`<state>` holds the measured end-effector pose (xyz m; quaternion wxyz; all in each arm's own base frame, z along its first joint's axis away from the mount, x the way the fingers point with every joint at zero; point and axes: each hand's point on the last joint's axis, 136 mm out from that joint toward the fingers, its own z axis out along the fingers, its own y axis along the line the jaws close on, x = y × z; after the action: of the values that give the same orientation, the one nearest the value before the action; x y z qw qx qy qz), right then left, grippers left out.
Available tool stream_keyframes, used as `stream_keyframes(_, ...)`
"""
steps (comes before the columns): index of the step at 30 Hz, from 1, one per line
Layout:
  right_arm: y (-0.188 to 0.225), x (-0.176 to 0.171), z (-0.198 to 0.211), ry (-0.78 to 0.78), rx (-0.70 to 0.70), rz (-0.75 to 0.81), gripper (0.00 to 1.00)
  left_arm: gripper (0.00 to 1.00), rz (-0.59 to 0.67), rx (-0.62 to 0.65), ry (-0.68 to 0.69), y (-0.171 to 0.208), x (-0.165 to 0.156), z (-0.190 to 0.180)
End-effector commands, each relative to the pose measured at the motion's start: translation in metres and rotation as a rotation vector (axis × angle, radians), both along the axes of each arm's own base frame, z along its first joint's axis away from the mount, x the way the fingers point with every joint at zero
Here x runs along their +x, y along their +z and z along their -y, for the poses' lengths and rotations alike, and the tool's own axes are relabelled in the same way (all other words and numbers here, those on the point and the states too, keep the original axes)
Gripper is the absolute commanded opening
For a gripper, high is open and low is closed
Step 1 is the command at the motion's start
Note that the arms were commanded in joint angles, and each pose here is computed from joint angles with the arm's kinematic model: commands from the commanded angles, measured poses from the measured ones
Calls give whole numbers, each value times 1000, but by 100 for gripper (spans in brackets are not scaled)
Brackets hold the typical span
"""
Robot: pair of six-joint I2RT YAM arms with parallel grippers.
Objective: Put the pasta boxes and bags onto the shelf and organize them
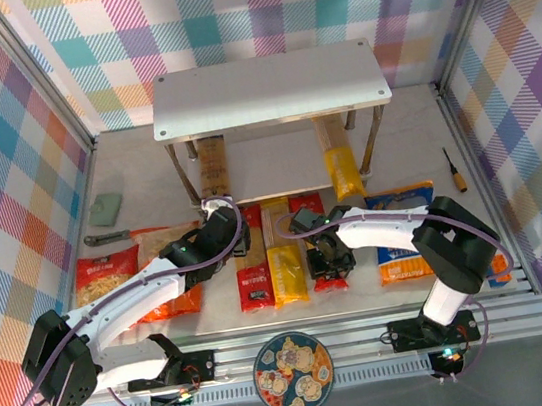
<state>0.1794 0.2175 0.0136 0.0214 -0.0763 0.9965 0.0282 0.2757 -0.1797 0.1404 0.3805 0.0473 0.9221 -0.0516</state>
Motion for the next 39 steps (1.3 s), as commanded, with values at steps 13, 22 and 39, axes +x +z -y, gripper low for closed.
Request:
stream_keyframes(13,-6,-23,-15,56,89,-94,13,54,17,-7,23,4,0,-3)
stream_keyframes(22,9,-14,-5,81,62,-11,0,55,23,-3,23,7,2,-3)
stream_keyframes(39,54,-11,12,107,87,117,0,55,19,9,27,6,4,-3)
